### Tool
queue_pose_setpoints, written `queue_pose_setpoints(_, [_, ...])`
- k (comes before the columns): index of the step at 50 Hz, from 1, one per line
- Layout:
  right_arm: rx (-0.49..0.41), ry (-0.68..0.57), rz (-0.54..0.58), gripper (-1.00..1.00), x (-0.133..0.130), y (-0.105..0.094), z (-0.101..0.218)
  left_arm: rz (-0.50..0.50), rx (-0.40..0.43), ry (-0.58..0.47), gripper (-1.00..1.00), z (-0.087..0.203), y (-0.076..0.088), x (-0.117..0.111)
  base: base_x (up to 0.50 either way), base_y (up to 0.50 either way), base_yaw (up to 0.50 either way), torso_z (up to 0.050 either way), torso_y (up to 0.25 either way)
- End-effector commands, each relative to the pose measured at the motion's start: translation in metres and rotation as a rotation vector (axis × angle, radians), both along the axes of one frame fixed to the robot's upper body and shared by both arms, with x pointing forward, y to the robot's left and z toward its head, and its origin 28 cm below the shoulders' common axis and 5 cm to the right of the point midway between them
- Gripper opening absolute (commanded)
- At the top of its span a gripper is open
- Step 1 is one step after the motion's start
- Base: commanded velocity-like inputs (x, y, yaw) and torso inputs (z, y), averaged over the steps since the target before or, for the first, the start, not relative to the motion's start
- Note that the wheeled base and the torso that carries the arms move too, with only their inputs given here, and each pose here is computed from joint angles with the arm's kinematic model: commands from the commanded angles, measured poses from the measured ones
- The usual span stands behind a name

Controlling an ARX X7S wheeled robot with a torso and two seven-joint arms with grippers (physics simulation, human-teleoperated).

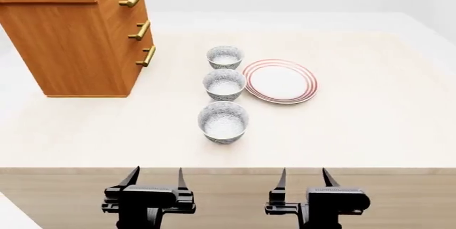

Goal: Stack the bowl in the middle on the bowl at the back.

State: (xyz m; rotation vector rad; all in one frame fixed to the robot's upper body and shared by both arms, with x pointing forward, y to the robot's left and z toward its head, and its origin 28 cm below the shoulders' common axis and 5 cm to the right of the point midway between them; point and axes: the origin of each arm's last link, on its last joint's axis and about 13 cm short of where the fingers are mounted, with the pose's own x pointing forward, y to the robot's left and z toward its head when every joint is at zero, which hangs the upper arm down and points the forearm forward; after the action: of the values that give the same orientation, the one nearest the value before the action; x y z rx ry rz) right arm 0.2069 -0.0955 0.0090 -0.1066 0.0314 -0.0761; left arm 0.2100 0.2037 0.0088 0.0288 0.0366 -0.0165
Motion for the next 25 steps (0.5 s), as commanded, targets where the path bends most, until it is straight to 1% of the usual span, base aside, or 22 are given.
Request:
queue_pose_setpoints(1, [-0.059,-0.007,-0.013,1.0,-0.001,0.0,-0.001,-0.004,0.016,0.016,1.0,-0.001,0.0,0.002,0.01,0.5,0.0,0.0,0.0])
queue_pose_setpoints(8, [-0.064,-0.009,-0.009,1.0,-0.002,0.0,0.0,-0.005,0.016,0.018,1.0,0.002,0.0,0.004,0.09,0.5,0.0,0.0,0.0])
queue_pose_setpoints(11, [-0.054,0.003,-0.012,1.0,-0.001,-0.001,0.003,-0.003,0.016,0.015,1.0,0.007,0.0,0.007,0.0,0.0,0.0,0.0,0.0])
queue_pose_setpoints(15, [-0.049,-0.017,-0.025,1.0,-0.001,-0.003,0.012,-0.008,0.012,0.013,1.0,0.016,0.0,0.012,0.0,0.0,0.0,0.0,0.0])
queue_pose_setpoints(22, [-0.073,-0.082,-0.022,1.0,0.001,-0.009,0.047,-0.036,-0.027,-0.012,1.0,0.049,-0.001,0.023,0.05,0.0,0.0,0.0,0.0])
queue_pose_setpoints(25, [-0.077,-0.127,-0.031,1.0,0.003,-0.013,0.064,-0.043,-0.04,-0.042,1.0,0.065,-0.001,0.026,0.48,0.0,0.0,0.0,0.0])
